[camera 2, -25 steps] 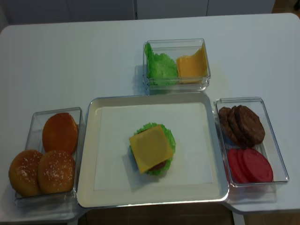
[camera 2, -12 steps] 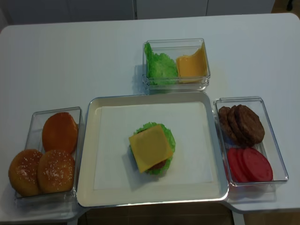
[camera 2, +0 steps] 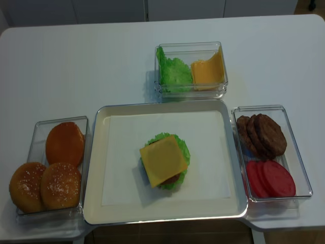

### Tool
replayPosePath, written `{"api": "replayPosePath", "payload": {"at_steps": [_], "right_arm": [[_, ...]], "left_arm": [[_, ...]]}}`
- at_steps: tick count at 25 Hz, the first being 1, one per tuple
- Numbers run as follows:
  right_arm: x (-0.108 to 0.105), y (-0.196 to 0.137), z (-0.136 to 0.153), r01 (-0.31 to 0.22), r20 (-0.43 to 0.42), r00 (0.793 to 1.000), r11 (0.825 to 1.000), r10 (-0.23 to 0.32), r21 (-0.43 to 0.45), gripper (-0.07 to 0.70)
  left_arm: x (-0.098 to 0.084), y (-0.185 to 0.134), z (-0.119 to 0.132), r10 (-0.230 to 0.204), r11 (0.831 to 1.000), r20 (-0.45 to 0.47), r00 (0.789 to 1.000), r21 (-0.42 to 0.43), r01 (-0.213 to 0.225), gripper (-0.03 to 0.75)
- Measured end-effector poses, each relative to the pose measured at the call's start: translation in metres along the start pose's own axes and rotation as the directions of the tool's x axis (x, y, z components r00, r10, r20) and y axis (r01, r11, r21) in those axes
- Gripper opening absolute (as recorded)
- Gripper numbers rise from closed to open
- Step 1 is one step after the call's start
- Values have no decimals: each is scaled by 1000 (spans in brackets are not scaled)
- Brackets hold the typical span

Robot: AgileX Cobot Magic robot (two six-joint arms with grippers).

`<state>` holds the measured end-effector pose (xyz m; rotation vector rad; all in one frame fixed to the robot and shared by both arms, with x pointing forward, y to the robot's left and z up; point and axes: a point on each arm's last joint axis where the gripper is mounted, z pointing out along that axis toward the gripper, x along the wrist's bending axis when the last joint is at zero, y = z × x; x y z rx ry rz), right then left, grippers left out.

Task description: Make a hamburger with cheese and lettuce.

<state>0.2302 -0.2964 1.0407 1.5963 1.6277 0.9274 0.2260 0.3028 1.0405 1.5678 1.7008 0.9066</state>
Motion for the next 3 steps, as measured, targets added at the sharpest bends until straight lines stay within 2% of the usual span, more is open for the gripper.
{"api": "replayPosePath", "payload": {"at_steps": [3], "right_arm": [[0,0,0,0,0,1000,1000,0,0,561]], "left_arm": [[0,0,0,0,1000,0,1000,0,0,433]]}}
